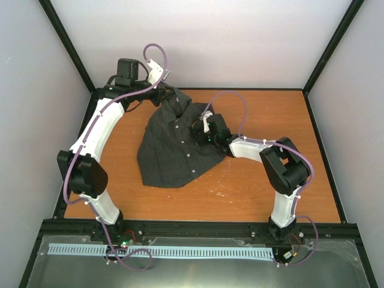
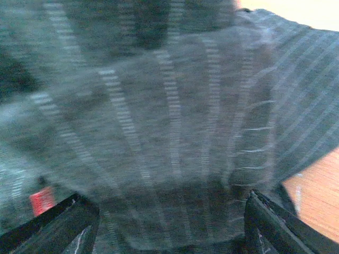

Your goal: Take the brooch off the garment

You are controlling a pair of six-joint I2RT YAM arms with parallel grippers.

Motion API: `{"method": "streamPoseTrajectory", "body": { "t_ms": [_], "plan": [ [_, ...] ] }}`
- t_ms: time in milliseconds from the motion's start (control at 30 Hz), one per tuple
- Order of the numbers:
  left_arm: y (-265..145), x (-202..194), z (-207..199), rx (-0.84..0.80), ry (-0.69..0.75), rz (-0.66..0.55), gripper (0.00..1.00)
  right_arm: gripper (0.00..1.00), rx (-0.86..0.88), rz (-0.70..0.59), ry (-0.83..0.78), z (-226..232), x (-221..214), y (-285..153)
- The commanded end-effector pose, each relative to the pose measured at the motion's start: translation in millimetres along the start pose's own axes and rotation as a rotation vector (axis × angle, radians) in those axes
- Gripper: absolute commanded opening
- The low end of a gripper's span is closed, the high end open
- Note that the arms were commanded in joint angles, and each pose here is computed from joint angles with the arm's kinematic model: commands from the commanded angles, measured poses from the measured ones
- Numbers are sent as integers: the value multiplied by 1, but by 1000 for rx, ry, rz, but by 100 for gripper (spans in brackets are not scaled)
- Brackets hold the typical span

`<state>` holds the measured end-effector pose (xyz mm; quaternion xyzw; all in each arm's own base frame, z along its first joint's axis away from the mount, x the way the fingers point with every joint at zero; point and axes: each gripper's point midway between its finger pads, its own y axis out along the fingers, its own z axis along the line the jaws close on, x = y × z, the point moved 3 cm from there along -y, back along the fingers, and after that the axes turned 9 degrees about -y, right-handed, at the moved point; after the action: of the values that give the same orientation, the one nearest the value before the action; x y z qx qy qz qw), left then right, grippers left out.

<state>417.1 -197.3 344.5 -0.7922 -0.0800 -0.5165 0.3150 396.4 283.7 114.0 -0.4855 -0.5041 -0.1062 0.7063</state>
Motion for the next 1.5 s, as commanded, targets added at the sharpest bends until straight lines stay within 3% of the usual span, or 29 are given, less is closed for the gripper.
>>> {"method": "streamPoseTrajectory", "body": {
  "t_ms": [0, 167, 333, 467, 567, 667, 900, 1100, 1467],
  "plan": [
    [-25, 21, -15, 37, 77, -43, 1, 72, -179, -46, 34, -32, 16, -4],
    [-34, 18, -18, 78, 125, -42, 1, 69, -208, -98, 100, -57, 13, -25],
    [-38, 17, -19, 91, 142, -40, 1, 64, -353, -46, 224, -109, -5, -42],
    [-40, 17, -20, 94, 151, -38, 1, 71, -471, -42, 314, -139, -14, -70],
    [-38, 14, -20, 91, 150, -33, 1, 75, -329, -152, 242, -117, 8, -86],
    [-38, 14, -19, 96, 156, -32, 1, 77, -111, -272, 73, -75, 29, -99],
    [-40, 18, -23, 76, 161, -41, 1, 72, 209, -401, -279, -17, 48, -108],
    [-42, 16, -29, 51, 164, -30, 1, 71, 411, -365, -448, 4, 65, -96],
    [-44, 15, -32, 43, 183, -21, 1, 54, 457, -315, -603, 8, 49, -66]
  ]
}}
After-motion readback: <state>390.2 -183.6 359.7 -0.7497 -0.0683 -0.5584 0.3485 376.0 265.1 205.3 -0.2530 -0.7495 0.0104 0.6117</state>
